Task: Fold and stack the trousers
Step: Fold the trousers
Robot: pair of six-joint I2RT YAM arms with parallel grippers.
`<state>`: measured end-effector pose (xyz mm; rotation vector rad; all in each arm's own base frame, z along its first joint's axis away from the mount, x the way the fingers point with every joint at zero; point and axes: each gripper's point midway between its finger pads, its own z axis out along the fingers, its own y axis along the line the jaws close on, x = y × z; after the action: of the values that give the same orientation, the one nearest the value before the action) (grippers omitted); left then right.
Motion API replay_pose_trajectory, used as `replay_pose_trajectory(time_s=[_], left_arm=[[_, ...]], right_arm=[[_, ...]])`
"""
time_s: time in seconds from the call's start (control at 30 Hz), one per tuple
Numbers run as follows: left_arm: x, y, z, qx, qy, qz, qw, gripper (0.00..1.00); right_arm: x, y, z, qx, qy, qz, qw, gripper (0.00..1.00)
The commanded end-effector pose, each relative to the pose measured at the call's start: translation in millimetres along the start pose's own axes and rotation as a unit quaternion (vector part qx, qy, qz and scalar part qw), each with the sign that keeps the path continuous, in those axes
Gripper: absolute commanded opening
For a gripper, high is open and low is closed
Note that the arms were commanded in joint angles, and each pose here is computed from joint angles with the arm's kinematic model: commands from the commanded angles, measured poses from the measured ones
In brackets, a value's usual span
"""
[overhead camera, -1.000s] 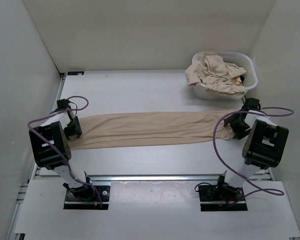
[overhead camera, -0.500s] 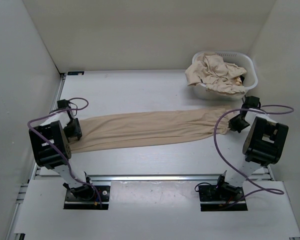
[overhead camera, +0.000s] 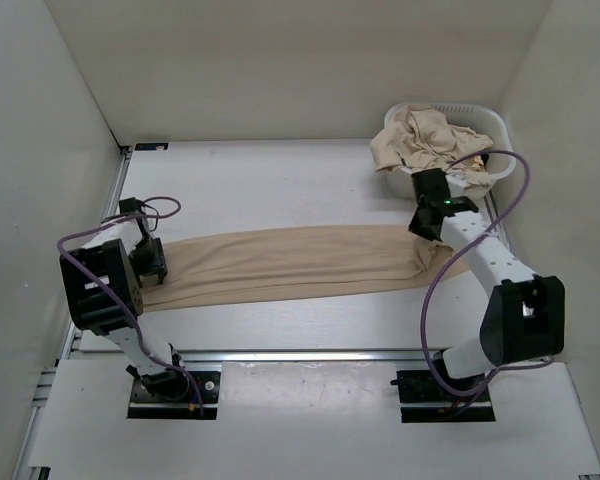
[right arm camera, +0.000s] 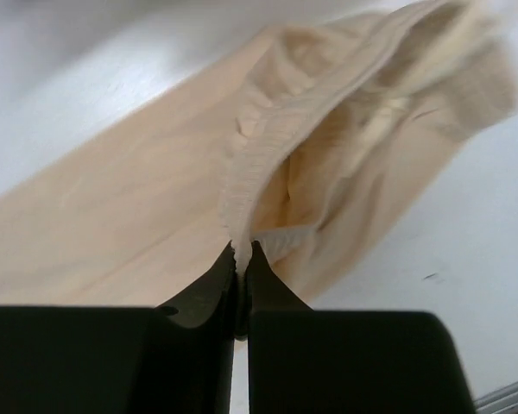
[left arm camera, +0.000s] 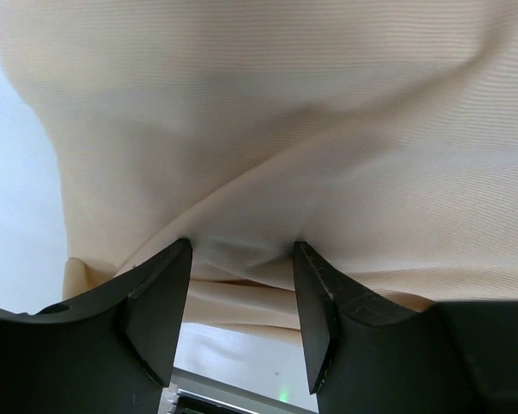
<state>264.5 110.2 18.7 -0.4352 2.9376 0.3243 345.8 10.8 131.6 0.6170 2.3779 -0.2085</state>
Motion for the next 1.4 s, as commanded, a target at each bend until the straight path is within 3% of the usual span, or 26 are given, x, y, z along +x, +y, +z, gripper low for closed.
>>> replay_pose_trajectory(time_s=[0.0,0.07,0.13,0.27,0.47,0.6,0.73,0.83,0.93,1.07,1.23,1.37], left_arm=[[-9.3,-4.1,-5.4,0.002,-0.01,0.007,1.0,0.62],[-9.3,-4.1,-5.4,0.002,-0.01,0.007,1.0,0.62],[-10.6,-3.7,-7.7,0.002,-0.014,0.006,1.0,0.62],[-10.6,-2.1,-7.7,-0.002,-0.014,0.006,1.0,0.62],[-9.3,-4.1,-5.5,0.002,-0.01,0.007,1.0,0.62],[-9.3,-2.5,-5.4,-0.002,-0.01,0.007,1.0,0.63],[-3.2,-3.6,0.6,-0.003,0.004,0.009,1.0,0.63],[-1.9,-2.4,2.8,-0.007,0.008,0.01,1.0,0.63],[3.0,0.5,6.2,-0.017,0.017,0.012,1.0,0.63],[8.0,1.7,9.6,-0.023,0.026,0.014,0.999,0.63],[9.5,3.1,12.0,-0.028,0.031,0.016,0.999,0.63],[10.9,4.4,14.0,-0.033,0.036,0.017,0.999,0.63]], right_arm=[[25.6,-35.7,7.4,0.088,0.027,0.034,0.995,0.0],[30.4,-64.6,24.6,0.09,0.041,0.1,0.99,0.0],[45.9,-89.9,31.0,0.098,0.06,0.118,0.986,0.0],[33.0,-137.3,40.7,0.108,0.061,0.153,0.98,0.0],[-8.6,-129.1,51.8,0.073,0.047,0.13,0.988,0.0],[-64.7,-122.0,39.1,0.054,-0.013,0.132,0.99,0.0],[-64.0,-120.2,54.3,0.05,0.007,0.122,0.991,0.01],[-36.7,-115.2,80.7,0.04,0.067,0.114,0.99,0.11],[-22.5,-111.0,94.2,0.032,0.087,0.113,0.989,0.14],[2.9,-120.1,114.7,0.056,0.123,0.11,0.985,0.26],[14.0,-134.2,125.4,0.1,0.133,0.106,0.98,0.59],[9.8,-134.1,135.0,0.107,0.134,0.109,0.979,0.65]])
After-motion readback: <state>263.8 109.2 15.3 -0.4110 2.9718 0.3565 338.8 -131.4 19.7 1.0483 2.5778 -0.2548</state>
